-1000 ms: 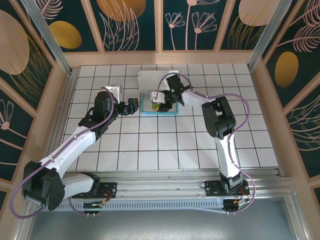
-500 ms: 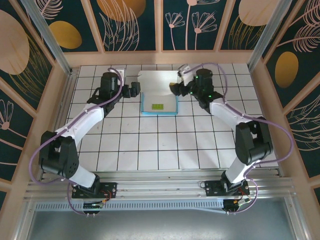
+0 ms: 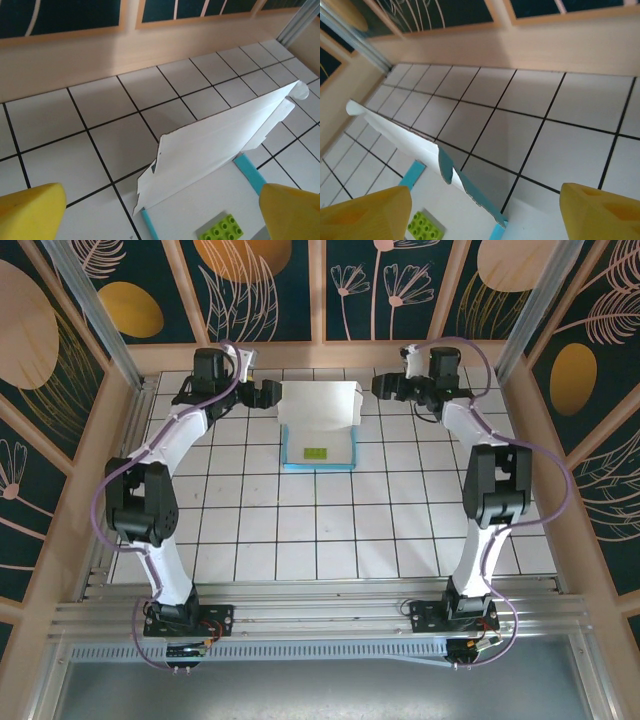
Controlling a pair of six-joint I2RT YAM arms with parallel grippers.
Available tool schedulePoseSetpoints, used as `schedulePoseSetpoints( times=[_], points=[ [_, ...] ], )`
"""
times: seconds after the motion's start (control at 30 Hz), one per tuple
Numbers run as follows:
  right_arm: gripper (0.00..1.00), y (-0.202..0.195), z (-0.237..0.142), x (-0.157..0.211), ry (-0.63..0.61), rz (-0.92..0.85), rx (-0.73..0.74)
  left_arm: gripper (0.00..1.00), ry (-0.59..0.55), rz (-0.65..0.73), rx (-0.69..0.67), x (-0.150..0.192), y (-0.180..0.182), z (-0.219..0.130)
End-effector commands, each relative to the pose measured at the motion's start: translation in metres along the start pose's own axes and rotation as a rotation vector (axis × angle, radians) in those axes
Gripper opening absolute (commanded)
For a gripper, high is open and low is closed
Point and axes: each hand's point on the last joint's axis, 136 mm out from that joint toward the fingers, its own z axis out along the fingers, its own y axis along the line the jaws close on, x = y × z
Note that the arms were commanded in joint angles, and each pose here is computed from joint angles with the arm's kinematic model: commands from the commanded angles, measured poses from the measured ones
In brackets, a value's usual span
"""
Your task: Fold the paper box
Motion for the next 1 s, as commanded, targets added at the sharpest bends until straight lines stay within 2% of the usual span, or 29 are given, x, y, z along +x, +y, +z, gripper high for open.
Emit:
schedulePoseSetpoints(
  times=[0.0,0.23,0.4,0.6,0.8,0.97],
  points=[
    [0.74,0.014,0.012,0.013,0.093,-0.011,-0.067,0.99,0.046,0.024,0.057,0.003,-0.003,0.007],
    [0.65,0.021,0.047,0.034,0.190,-0.065,-0.054,0.97,0.069,-0.021,0.087,0.010,0.006,0.033],
    [0.56,0.023,0.059,0.038,0.208,-0.085,-0.016,0.88,0.069,-0.063,0.097,0.015,0.009,0.042],
    [0.51,0.020,0.059,0.042,0.206,-0.078,0.050,0.77,0.081,-0.082,0.123,0.023,0.005,0.044],
    [0.50,0.018,0.051,0.041,0.186,-0.092,0.101,0.75,0.098,-0.077,0.133,0.026,0.005,0.047],
    [0.41,0.025,0.050,0.040,0.181,-0.105,0.096,0.74,0.101,-0.082,0.140,0.026,0.005,0.049]
  ],
)
